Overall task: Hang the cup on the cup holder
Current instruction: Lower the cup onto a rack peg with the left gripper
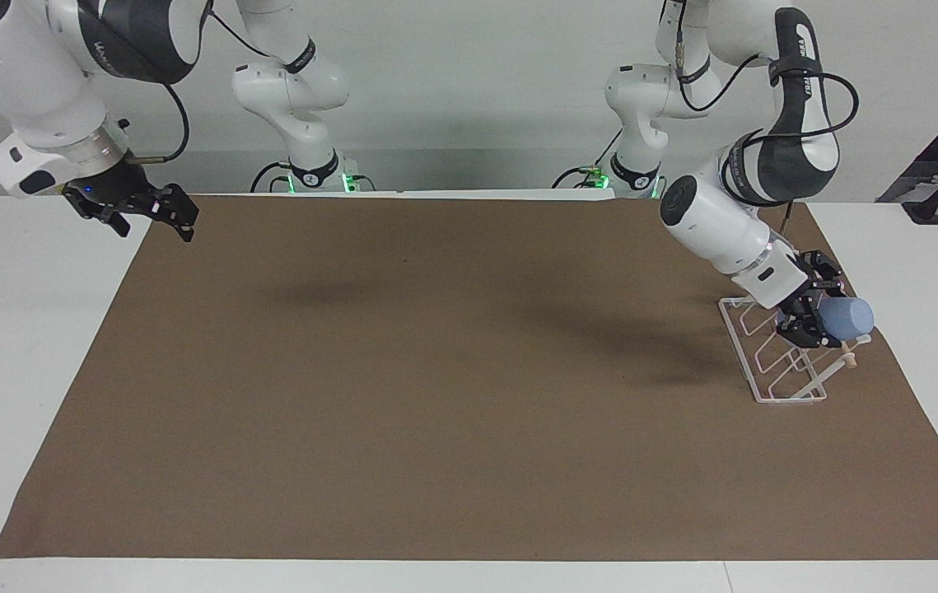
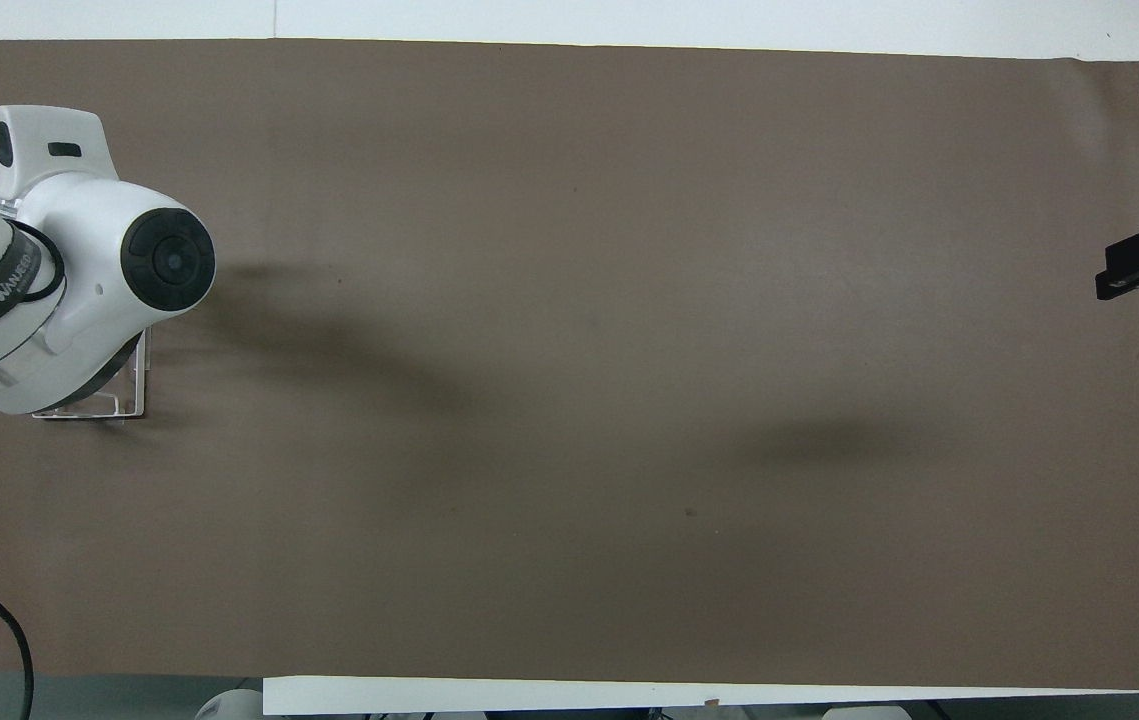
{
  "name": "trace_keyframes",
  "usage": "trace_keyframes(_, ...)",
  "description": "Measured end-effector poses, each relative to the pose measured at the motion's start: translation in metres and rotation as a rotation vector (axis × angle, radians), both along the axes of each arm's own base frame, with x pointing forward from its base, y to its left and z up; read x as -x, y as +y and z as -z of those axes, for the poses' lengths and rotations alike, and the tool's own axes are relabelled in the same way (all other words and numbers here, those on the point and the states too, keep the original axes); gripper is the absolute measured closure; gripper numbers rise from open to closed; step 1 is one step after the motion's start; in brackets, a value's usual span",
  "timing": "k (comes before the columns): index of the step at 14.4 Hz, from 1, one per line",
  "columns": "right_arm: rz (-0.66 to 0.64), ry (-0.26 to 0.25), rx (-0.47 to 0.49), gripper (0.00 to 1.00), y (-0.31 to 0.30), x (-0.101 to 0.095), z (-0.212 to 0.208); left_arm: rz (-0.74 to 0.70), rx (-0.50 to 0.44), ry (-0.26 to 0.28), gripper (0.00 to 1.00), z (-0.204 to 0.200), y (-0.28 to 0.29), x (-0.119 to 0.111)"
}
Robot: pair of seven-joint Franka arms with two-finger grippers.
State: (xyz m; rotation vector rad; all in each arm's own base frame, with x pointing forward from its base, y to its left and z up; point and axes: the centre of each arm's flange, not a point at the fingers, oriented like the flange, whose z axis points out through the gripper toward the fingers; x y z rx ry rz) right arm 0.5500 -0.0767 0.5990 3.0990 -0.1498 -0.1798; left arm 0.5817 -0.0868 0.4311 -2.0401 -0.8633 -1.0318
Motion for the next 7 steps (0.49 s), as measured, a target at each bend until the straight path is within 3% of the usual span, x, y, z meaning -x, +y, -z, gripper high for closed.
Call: trace_keyframes(7, -0.006, -0.001, 0.0, 0.0, 0.0033, 0.0, -0.0003, 0.042, 0.023, -0.012, 0.23, 0.0135, 0.0074, -0.0073)
